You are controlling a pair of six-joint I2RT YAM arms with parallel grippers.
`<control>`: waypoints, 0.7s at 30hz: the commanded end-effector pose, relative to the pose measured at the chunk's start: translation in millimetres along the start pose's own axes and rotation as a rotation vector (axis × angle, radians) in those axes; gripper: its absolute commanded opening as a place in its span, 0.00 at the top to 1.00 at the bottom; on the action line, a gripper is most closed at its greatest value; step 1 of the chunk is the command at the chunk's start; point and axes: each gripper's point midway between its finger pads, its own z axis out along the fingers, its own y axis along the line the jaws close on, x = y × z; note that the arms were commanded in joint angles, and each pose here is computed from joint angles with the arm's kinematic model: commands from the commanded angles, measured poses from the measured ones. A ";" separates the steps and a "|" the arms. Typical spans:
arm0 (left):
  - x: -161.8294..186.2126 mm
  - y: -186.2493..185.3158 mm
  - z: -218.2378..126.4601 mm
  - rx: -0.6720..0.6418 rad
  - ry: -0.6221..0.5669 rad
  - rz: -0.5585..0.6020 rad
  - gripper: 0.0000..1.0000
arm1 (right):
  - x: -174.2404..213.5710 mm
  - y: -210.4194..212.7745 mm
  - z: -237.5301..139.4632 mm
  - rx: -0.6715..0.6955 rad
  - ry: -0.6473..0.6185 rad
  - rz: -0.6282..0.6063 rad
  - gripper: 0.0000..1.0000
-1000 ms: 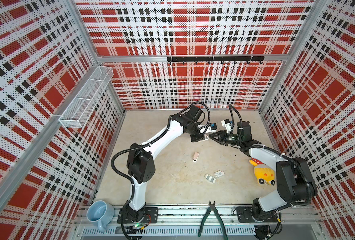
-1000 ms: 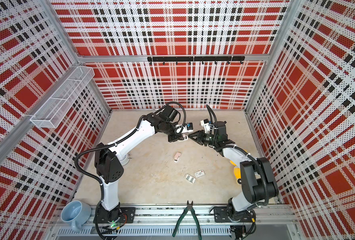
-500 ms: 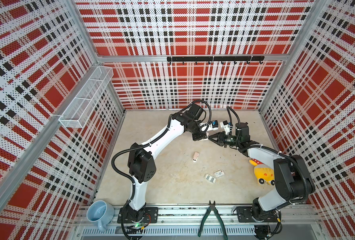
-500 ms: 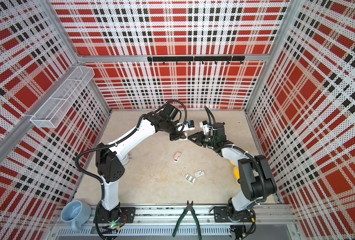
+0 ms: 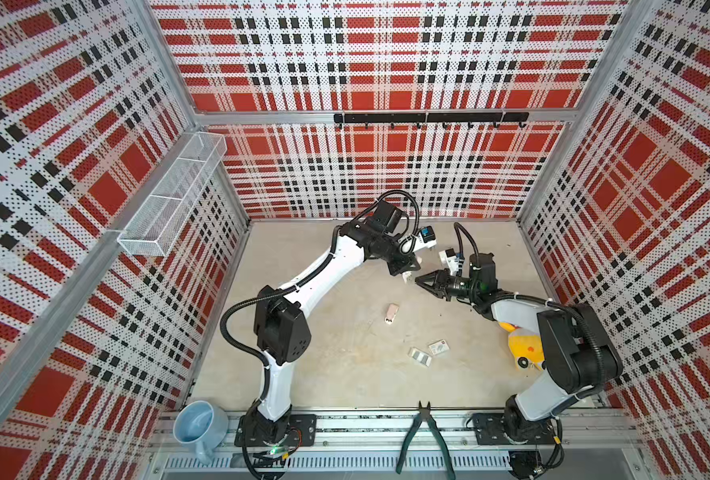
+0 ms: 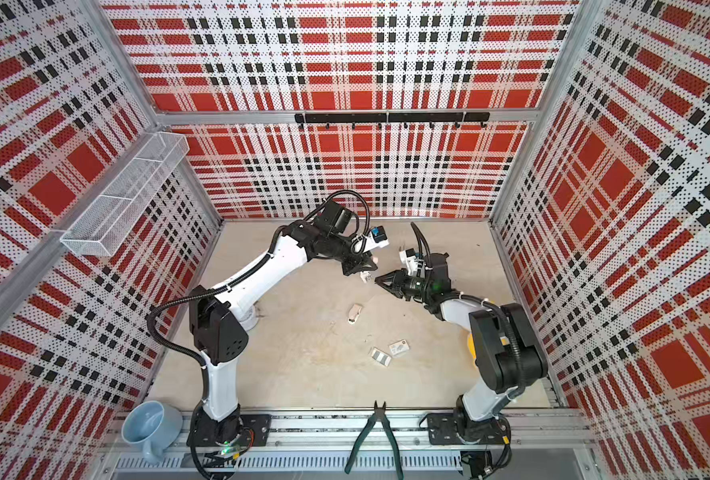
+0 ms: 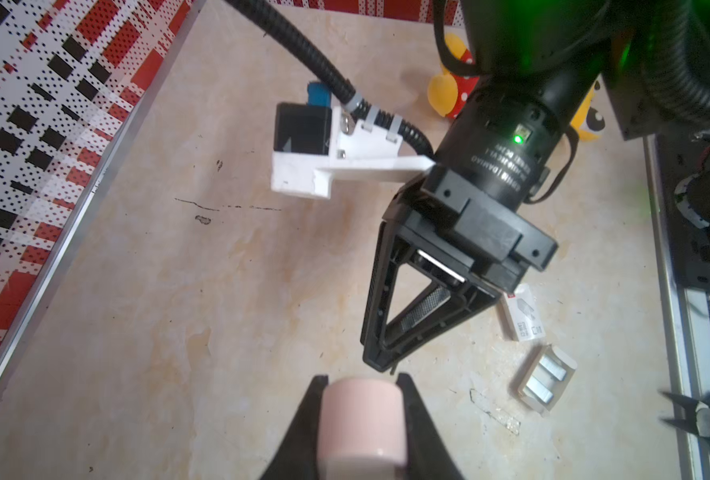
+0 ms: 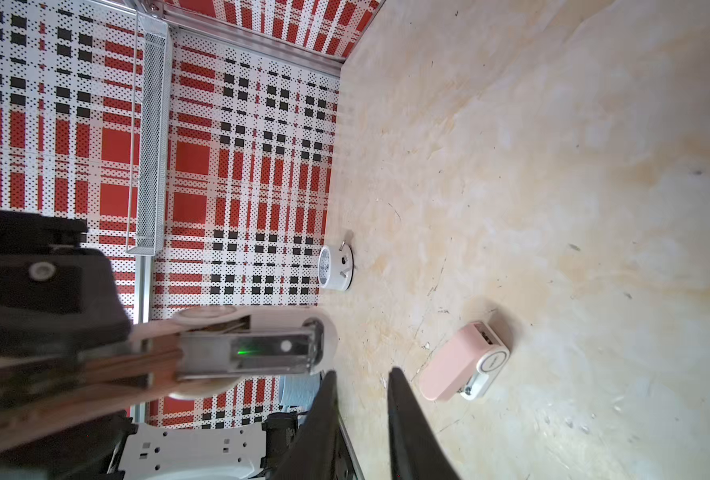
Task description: Load the staples into the stapler
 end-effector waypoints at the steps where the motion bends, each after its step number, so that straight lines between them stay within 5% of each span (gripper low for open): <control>1: -32.2 8.2 -17.4 -0.019 -0.117 -0.020 0.91 | -4.2 14.5 1.6 -0.064 -0.017 -0.041 0.76; 6: -39.1 18.3 -27.7 0.017 -0.183 -0.089 0.91 | 0.9 5.9 -15.1 0.011 -0.035 -0.068 0.71; 11: -39.7 10.4 -39.8 0.110 -0.221 -0.126 0.90 | 1.3 10.8 -59.4 0.062 -0.085 -0.215 0.55; 15: -41.2 -9.9 -45.4 0.213 -0.237 -0.131 0.90 | 13.1 50.8 -77.9 -0.059 -0.060 -0.384 0.43; 21: -50.2 -34.6 -53.7 0.345 -0.271 -0.169 0.90 | 14.7 98.5 -86.0 -0.152 -0.015 -0.538 0.41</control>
